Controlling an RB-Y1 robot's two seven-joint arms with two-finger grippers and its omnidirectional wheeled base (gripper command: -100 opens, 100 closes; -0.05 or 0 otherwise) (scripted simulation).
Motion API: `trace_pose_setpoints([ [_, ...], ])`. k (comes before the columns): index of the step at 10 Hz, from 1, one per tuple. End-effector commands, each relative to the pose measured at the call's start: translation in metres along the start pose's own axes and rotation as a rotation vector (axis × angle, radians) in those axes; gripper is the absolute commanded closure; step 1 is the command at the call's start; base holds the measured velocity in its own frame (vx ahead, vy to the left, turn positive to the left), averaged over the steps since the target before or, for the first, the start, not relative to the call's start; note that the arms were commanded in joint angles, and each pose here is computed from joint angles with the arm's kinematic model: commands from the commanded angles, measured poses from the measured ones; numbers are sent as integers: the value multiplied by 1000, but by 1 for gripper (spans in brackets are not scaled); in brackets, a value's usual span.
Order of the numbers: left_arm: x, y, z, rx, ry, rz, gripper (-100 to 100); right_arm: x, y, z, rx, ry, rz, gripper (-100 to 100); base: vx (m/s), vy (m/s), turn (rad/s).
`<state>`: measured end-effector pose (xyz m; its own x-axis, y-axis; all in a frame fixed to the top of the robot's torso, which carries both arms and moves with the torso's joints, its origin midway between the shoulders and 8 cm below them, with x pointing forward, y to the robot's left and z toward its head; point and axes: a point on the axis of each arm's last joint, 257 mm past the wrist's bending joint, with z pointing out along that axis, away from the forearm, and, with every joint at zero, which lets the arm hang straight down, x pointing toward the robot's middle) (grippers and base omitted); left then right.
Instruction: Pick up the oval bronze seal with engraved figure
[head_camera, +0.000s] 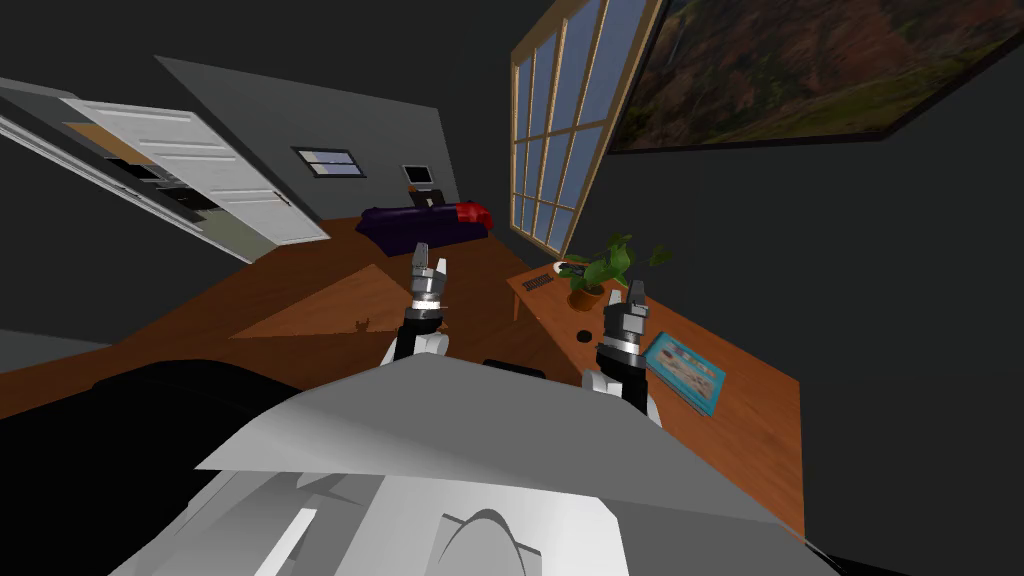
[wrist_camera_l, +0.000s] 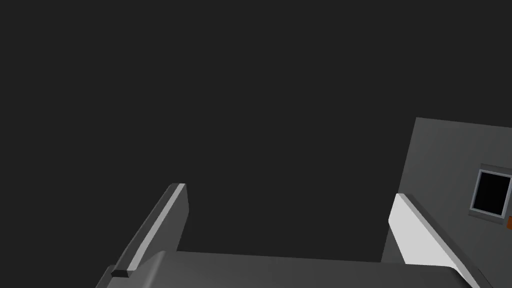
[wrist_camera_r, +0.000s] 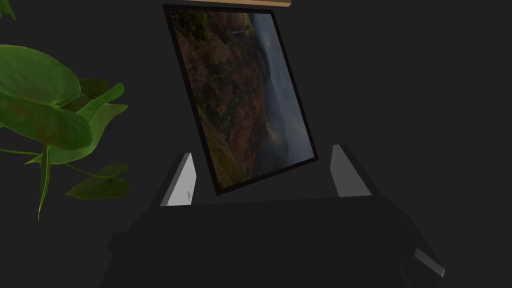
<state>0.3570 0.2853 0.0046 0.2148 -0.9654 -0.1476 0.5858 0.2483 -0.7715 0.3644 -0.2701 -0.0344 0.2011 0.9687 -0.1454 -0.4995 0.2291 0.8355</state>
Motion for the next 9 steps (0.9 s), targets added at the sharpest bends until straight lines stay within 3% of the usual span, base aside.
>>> trace_pose_setpoints([
  [1, 0, 0, 0, 0, 0, 0, 0, 6, 2, 1, -11, 32, -9, -100, -45, 25, 61],
  [5, 0, 0, 0, 0, 0, 0, 0, 28, -2, 1, -25, 126, -32, -100, -100, 49, 73],
  [9, 0, 0, 0, 0, 0, 0, 0, 65, -27, -11, 1, 255, -67, -100, -134, 75, 145],
])
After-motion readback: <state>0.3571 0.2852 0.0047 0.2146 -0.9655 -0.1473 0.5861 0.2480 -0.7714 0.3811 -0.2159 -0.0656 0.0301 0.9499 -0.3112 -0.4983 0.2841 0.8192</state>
